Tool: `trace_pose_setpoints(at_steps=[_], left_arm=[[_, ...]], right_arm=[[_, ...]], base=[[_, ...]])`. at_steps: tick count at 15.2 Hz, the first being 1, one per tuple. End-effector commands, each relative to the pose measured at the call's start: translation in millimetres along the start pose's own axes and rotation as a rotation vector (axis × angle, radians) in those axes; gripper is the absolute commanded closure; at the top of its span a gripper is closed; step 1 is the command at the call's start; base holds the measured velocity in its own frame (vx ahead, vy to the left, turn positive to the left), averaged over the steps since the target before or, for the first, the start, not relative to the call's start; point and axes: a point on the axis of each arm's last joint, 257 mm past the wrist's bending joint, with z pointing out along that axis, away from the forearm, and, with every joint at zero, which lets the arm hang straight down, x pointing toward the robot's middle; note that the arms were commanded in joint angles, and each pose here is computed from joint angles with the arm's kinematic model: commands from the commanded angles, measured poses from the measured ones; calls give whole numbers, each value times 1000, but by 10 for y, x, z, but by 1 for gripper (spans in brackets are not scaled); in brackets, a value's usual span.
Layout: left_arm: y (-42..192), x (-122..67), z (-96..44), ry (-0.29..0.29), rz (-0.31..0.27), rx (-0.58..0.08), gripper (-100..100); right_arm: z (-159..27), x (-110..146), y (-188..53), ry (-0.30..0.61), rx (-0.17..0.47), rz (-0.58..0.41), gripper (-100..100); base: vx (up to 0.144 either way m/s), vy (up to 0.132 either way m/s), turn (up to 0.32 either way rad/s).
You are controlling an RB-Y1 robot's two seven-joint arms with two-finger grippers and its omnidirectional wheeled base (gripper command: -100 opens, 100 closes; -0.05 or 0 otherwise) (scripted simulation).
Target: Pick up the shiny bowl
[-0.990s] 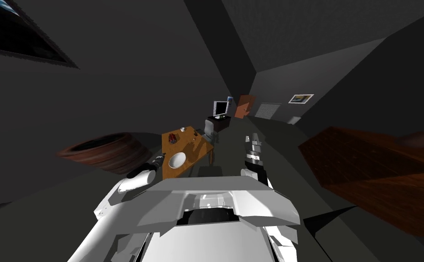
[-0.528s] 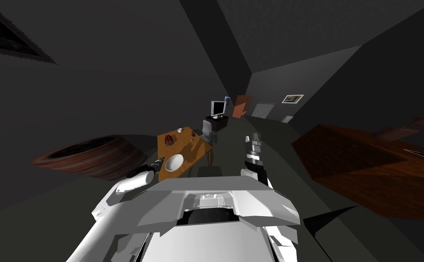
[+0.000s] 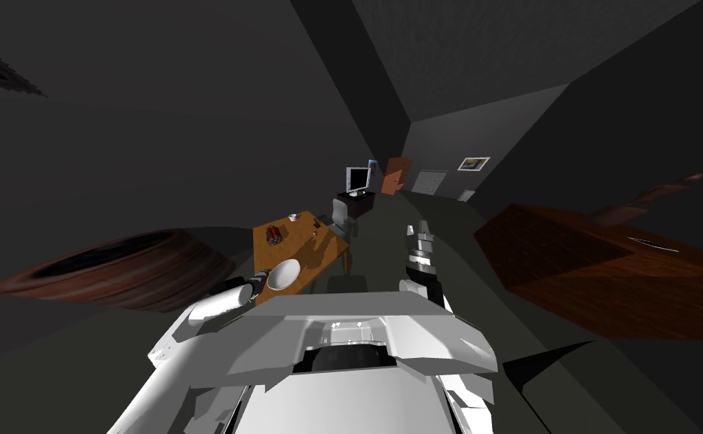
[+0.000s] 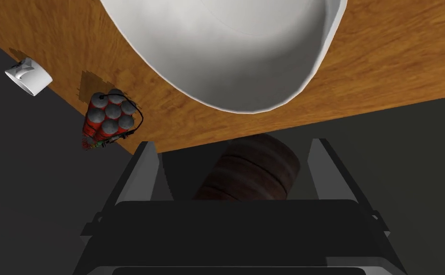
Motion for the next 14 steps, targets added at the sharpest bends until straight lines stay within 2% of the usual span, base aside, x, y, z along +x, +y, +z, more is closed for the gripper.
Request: trace_pose_setpoints(at_steps=[1, 2, 4, 5, 6, 9, 10, 13, 14], left_arm=[[170, 34, 12, 18, -4, -55, -100], [293, 31, 31, 29, -9, -92, -100], [343, 52, 25, 37, -9, -111, -100], [483, 61, 32, 52, -14, -155, -100], [505, 71, 28, 56, -14, -164, -100], [776, 104, 16, 89, -23, -253, -100], [790, 111, 12, 92, -23, -259, -100], [1011, 142, -19, 121, -30, -333, -100], [1019, 146, -23, 123, -30, -337, -100]], right_arm=[[0, 0, 0, 0, 0, 0, 0], [0, 0, 0, 0, 0, 0, 0], [0, 0, 0, 0, 0, 0, 0], [0, 0, 0, 0, 0, 0, 0], [0, 0, 0, 0, 0, 0, 0], [0, 0, 0, 0, 0, 0, 0], [0, 0, 0, 0, 0, 0, 0], [0, 0, 0, 0, 0, 0, 0], [0, 0, 0, 0, 0, 0, 0]], base=[[25, -4, -110], [32, -8, -146], [28, -8, -67], [25, -6, -74], [26, -5, -94], [32, -10, -114], [28, -7, -85], [30, -6, -86], [27, -6, -71]])
